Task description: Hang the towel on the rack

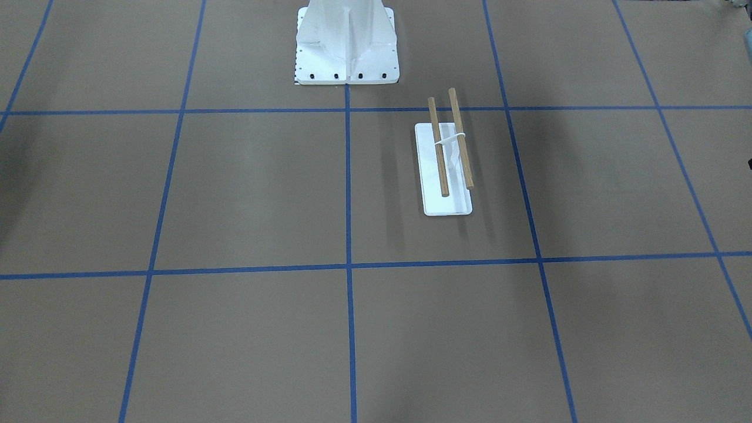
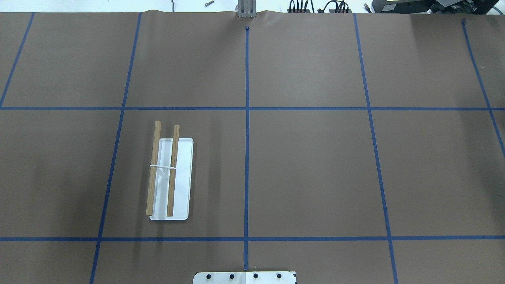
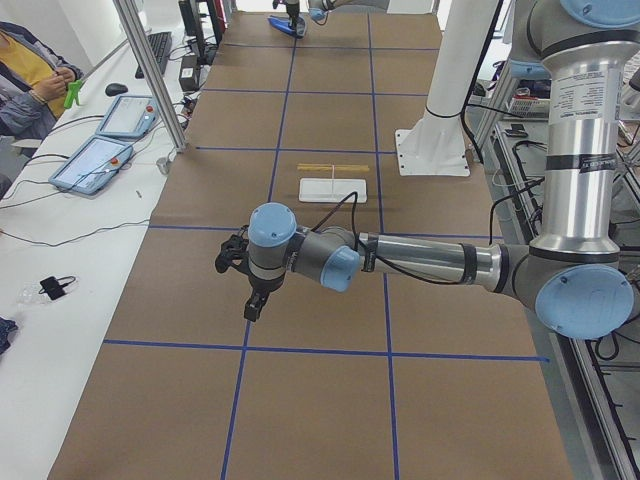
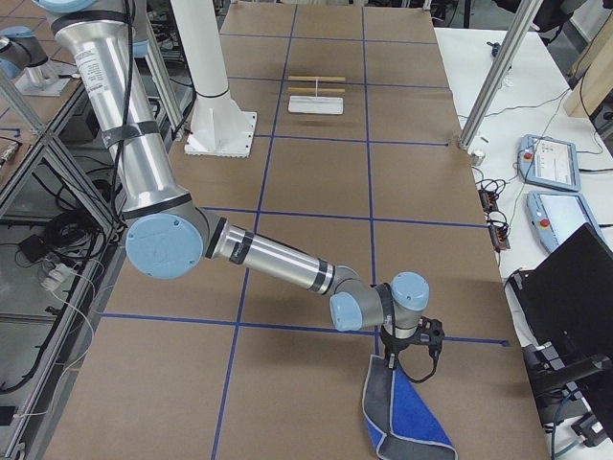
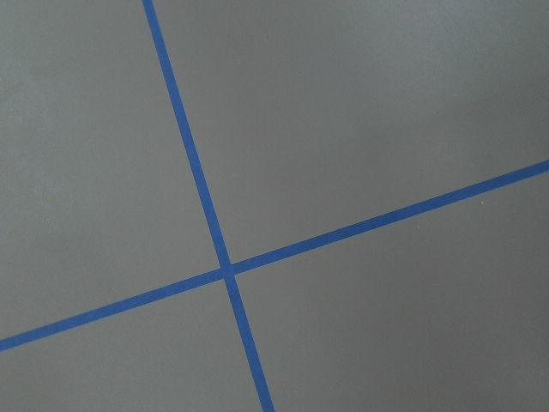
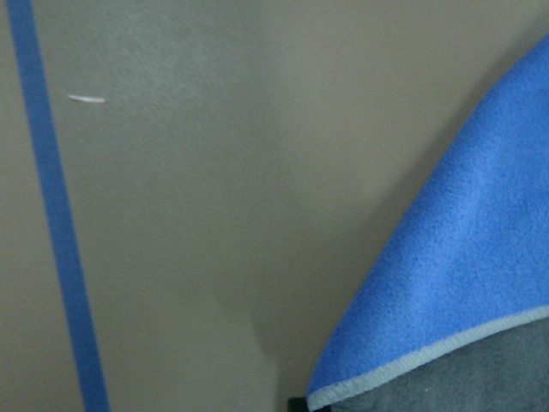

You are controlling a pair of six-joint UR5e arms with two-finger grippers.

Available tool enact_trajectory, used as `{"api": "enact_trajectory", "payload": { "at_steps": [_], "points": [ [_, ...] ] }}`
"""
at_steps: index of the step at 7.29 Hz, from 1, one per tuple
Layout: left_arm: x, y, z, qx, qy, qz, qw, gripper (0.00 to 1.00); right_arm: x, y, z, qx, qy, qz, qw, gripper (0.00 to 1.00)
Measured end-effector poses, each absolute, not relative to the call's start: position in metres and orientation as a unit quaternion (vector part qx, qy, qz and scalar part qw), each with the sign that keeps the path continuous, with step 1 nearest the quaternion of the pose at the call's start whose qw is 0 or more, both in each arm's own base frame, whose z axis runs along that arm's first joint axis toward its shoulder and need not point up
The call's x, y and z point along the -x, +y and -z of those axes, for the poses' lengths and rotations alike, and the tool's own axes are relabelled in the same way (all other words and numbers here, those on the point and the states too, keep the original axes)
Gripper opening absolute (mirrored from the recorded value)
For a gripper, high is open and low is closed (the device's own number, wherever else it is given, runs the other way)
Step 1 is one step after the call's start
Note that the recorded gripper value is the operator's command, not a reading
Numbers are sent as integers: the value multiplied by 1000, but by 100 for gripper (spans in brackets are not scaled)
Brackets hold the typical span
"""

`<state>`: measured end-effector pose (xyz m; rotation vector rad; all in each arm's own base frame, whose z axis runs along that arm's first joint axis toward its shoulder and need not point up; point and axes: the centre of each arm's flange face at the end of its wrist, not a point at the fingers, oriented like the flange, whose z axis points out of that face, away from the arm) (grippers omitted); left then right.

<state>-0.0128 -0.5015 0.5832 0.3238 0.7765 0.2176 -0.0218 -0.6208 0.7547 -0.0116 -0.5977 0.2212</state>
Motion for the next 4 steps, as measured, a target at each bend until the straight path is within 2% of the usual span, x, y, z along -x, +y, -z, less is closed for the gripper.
{"api": "enact_trajectory", "payload": {
  "at_steps": [2, 4],
  "points": [
    [12, -507, -572, -158, 380, -89, 907, 98, 27, -652, -651, 22, -297, -126, 946, 0],
    [7, -534, -530, -153, 409, -23, 899, 98, 46, -658, -515, 42, -304, -169, 936, 0]
  ]
}}
